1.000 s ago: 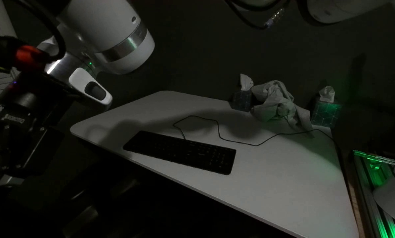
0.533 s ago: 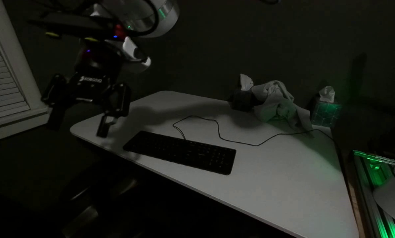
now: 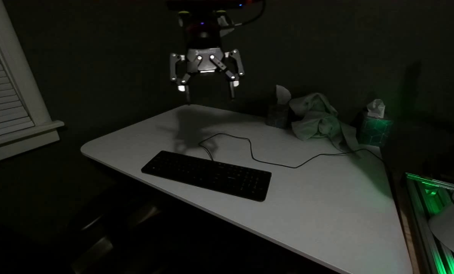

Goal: Push the black chair backwards.

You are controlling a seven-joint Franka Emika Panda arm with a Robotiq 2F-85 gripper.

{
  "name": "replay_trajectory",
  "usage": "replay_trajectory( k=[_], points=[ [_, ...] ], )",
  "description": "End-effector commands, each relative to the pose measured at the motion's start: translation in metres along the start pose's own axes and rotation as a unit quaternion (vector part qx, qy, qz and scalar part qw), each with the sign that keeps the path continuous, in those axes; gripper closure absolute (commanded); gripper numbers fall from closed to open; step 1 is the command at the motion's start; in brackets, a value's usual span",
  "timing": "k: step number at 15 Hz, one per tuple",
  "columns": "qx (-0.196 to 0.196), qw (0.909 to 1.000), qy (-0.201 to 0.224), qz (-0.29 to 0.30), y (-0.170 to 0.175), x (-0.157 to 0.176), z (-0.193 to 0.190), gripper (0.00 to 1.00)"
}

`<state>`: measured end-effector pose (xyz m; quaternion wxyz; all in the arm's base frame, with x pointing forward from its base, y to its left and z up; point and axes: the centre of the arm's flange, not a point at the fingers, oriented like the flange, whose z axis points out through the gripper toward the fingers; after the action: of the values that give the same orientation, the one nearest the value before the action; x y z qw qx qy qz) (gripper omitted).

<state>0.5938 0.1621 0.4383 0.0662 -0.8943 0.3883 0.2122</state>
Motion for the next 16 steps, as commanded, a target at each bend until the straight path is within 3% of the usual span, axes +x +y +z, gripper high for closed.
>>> replay_trajectory(
  k=[1, 2, 3, 6, 16],
  points=[
    [-0.066, 0.995, 0.064, -0.04, 0.07, 0.0, 0.001, 0.0],
    [-0.08, 0.9918, 0.084, -0.053, 0.082, 0.004, 0.001, 0.0],
    [-0.056, 0.9966, 0.052, -0.029, 0.046, 0.01, -0.008, 0.0],
    [-0.078, 0.9937, 0.069, -0.042, 0.067, 0.011, -0.007, 0.0],
    [-0.082, 0.9933, 0.069, -0.044, 0.068, 0.01, -0.005, 0.0]
  ],
)
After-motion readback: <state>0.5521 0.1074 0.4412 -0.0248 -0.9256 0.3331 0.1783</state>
